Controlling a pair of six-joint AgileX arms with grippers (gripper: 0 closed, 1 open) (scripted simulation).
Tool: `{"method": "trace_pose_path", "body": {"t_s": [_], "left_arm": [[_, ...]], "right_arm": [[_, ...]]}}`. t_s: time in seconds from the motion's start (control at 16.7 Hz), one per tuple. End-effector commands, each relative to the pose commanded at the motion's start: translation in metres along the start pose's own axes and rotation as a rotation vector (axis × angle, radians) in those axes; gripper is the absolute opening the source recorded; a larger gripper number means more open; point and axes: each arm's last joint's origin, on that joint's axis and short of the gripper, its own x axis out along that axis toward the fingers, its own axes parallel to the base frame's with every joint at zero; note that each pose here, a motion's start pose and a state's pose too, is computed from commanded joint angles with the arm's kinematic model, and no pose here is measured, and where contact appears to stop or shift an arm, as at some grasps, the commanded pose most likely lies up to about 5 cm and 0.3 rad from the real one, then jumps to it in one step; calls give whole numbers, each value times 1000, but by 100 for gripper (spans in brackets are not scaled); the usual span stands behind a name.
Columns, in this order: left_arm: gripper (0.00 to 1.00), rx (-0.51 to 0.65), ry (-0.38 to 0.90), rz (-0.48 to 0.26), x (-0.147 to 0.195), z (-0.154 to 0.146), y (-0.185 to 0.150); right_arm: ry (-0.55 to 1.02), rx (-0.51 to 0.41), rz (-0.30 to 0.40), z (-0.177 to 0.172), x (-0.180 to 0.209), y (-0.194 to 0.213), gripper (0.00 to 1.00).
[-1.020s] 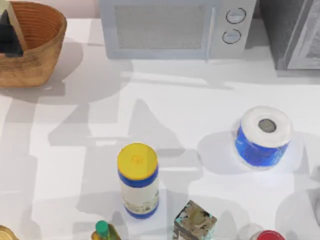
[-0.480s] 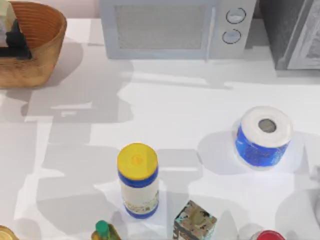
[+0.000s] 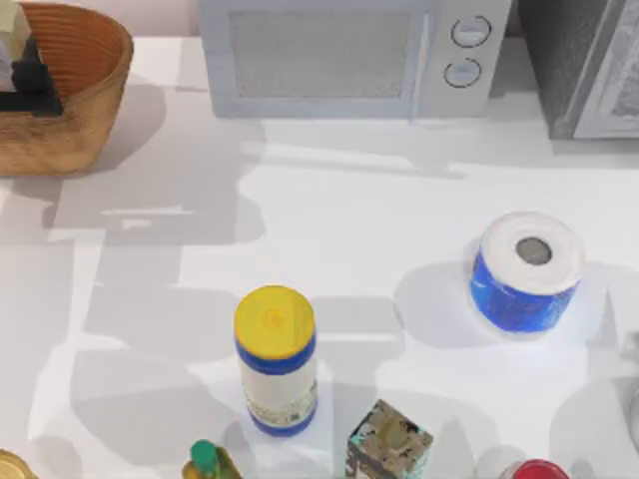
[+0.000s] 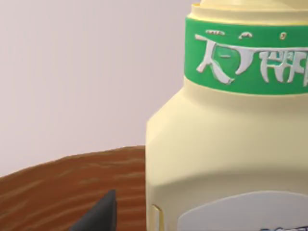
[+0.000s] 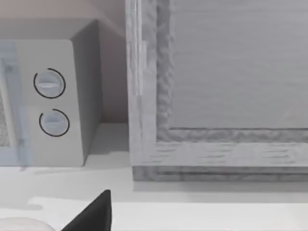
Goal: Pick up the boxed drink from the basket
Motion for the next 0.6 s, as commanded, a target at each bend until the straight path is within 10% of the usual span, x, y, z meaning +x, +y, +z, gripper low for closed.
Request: {"method": "trace_pose_path", "body": {"t_s": [0.6], "left_arm": [[100,-8,18,1,49,-7,2]], "right_arm": [[0,0,0,0,0,0,100]]}}
